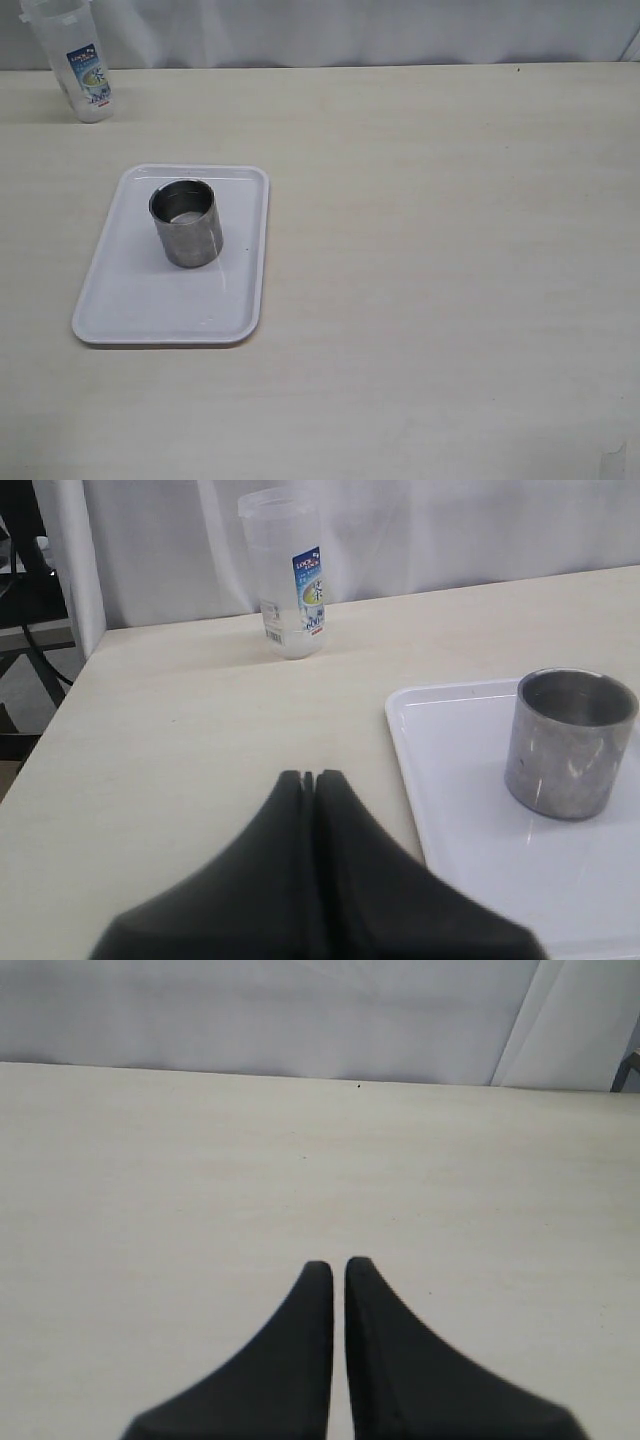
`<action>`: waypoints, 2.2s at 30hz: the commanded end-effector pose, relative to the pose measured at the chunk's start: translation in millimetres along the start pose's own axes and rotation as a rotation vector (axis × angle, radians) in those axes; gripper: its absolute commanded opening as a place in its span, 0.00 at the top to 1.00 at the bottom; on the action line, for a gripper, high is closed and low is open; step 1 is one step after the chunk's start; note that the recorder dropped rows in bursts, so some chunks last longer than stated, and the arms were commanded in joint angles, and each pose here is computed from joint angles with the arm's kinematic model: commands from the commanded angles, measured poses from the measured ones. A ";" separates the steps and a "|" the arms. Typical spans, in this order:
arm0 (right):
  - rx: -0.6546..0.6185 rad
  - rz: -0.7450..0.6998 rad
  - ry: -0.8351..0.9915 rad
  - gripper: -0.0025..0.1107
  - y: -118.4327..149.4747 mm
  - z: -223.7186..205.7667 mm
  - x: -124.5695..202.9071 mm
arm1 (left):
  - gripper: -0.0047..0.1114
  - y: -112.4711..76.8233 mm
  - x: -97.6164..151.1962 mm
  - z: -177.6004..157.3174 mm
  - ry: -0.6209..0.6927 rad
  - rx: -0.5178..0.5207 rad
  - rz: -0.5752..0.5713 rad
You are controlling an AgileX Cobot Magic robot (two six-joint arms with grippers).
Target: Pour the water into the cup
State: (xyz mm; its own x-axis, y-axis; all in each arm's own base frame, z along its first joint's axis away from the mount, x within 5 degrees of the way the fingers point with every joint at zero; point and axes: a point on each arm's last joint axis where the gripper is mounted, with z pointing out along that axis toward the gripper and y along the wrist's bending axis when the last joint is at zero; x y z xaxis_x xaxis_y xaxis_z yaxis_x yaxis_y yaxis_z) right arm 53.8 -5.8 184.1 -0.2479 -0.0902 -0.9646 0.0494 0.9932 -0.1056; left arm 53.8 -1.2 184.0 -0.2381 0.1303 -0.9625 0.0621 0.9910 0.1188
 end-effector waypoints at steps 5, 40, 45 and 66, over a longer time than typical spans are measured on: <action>0.008 -0.005 0.012 0.94 -0.4 -0.1 2.0 | 0.96 0.1 0.0 0.2 -0.010 -0.003 -0.001; 0.006 0.106 0.012 0.94 -0.2 -0.1 2.0 | 0.96 0.1 0.0 0.2 -0.010 -0.003 -0.001; 0.006 0.106 0.012 0.94 -0.2 -0.1 2.0 | 0.96 0.1 0.0 0.2 -0.010 -0.003 -0.001; 0.006 0.106 0.012 0.94 -0.2 -0.1 2.0 | 0.96 0.1 0.0 0.2 -0.010 -0.003 -0.001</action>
State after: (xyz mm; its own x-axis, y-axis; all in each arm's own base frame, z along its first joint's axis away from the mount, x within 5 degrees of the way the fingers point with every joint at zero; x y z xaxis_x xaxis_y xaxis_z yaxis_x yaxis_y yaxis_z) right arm 53.4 -5.9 182.5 -0.2588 0.0146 -0.9658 0.0761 0.9971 -0.0053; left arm 53.8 -1.2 184.0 -0.2381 0.1303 -0.9625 0.0621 0.9910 0.1188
